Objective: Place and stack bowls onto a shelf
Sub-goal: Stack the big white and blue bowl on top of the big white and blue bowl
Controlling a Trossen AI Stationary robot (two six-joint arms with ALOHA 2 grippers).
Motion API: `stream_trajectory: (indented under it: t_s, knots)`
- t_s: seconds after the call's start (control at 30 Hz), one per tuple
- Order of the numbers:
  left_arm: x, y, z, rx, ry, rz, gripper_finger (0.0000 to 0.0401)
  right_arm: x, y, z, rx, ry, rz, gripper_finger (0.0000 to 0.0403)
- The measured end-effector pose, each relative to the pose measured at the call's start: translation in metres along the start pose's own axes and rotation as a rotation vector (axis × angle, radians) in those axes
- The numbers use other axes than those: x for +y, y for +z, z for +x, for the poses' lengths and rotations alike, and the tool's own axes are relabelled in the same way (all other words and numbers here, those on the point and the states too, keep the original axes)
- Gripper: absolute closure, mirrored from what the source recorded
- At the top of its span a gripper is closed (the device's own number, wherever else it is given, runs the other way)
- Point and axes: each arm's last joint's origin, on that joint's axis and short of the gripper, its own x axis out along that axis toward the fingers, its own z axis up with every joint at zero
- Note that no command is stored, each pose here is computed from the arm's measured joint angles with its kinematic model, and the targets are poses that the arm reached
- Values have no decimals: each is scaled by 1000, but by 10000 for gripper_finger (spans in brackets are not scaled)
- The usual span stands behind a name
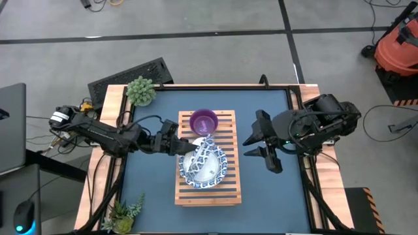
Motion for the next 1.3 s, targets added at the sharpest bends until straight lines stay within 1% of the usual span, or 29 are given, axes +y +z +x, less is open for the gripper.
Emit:
stream_trajectory:
  t_s: [0.1, 0.2, 0.37, 0.43, 0.53, 0.67, 0.87, 1.0, 1.07, 1.2, 1.3]
  knots:
    - [-2, 0, 0, 36, -16, -6, 295, 0, -1, 0, 5, -2, -1, 230]
    - [-2, -1, -1, 61, -22, -29, 278, 0, -1, 0, 5, -2, -1, 230]
    - [-1, -1, -1, 122, -28, -65, 270, -1, 0, 0, 2, -4, -8, 230]
    - [-1, -2, -1, 137, -26, -72, 269, -2, 3, 4, -8, -18, -34, 230]
    - [4, -3, -1, 156, 20, -77, 269, -5, 8, 19, -8, -68, -85, 230]
    - [8, -5, -2, 191, 75, -108, 269, -15, 12, 53, 65, -122, -121, 230]
    - [10, -7, -3, 222, 119, -153, 269, -25, 14, 101, 175, -94, -151, 230]
    - [-1, -3, -10, 218, 131, -163, 271, -30, 14, 121, 218, -89, -160, 230]
    - [-9, 1, -16, 199, 147, -144, 271, -30, 14, 126, 228, -91, -161, 230]
    - [-20, 8, -31, 129, 228, -65, 271, -30, 14, 127, 219, -90, -160, 230]
    - [-22, 10, -40, 72, 311, -25, 272, -29, 15, 125, 211, -90, -154, 230]
